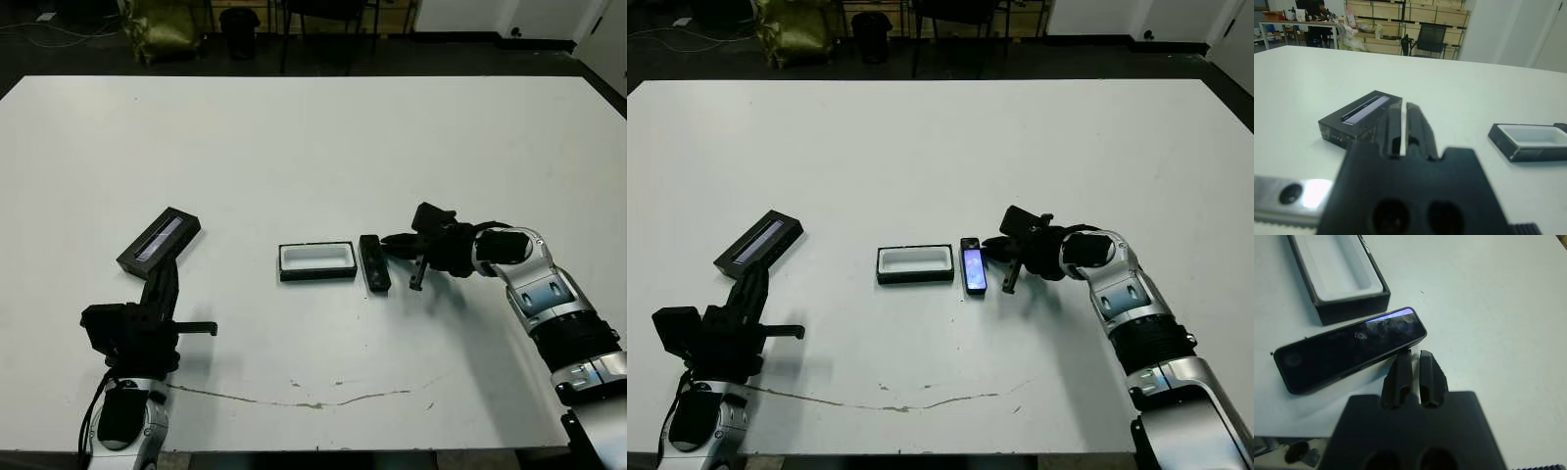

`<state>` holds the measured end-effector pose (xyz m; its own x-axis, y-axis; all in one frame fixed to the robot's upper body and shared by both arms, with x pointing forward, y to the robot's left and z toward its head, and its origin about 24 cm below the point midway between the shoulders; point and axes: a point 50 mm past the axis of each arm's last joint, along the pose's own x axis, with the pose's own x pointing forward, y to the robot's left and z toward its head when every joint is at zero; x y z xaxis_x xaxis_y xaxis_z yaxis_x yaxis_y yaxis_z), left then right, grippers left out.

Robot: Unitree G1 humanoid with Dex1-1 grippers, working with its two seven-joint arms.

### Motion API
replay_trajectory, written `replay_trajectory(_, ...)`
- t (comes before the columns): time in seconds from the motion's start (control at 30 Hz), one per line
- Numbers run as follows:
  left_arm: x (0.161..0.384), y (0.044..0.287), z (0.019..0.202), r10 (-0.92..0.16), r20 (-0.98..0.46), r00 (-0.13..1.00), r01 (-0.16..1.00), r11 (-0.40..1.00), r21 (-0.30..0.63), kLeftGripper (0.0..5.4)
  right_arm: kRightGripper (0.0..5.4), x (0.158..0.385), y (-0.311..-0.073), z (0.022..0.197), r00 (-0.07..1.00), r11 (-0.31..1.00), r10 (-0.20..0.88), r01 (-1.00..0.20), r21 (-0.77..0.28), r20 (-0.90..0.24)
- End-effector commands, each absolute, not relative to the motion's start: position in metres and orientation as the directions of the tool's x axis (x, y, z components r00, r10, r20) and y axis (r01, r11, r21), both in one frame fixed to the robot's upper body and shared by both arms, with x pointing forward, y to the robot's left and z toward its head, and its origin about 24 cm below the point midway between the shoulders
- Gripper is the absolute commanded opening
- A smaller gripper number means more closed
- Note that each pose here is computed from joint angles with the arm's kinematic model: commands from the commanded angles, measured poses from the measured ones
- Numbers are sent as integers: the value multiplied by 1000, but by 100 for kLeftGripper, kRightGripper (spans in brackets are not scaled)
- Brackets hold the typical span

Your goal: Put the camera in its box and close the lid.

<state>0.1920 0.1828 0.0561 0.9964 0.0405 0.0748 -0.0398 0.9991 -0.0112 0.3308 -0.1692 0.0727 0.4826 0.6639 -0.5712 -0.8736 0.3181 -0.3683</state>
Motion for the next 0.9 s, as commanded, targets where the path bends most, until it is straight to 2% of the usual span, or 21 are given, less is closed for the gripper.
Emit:
replay_trajectory(0.03, 189, 184, 50, 45, 38, 998, -45, 999, -5, 2, 0, 328, -169, 58, 449, 319, 640, -893, -317, -623)
replay_trajectory(0.53, 188, 184, 50, 52, 26, 998, -51, 999, -9, 2, 0, 331, -157, 51, 417, 295, 662, -909, -295, -623)
replay_trajectory(0.9, 189, 183, 50, 56, 23, 998, -56, 998, -2, 2, 0, 336, -156, 54, 427, 294, 658, -904, -310, -620)
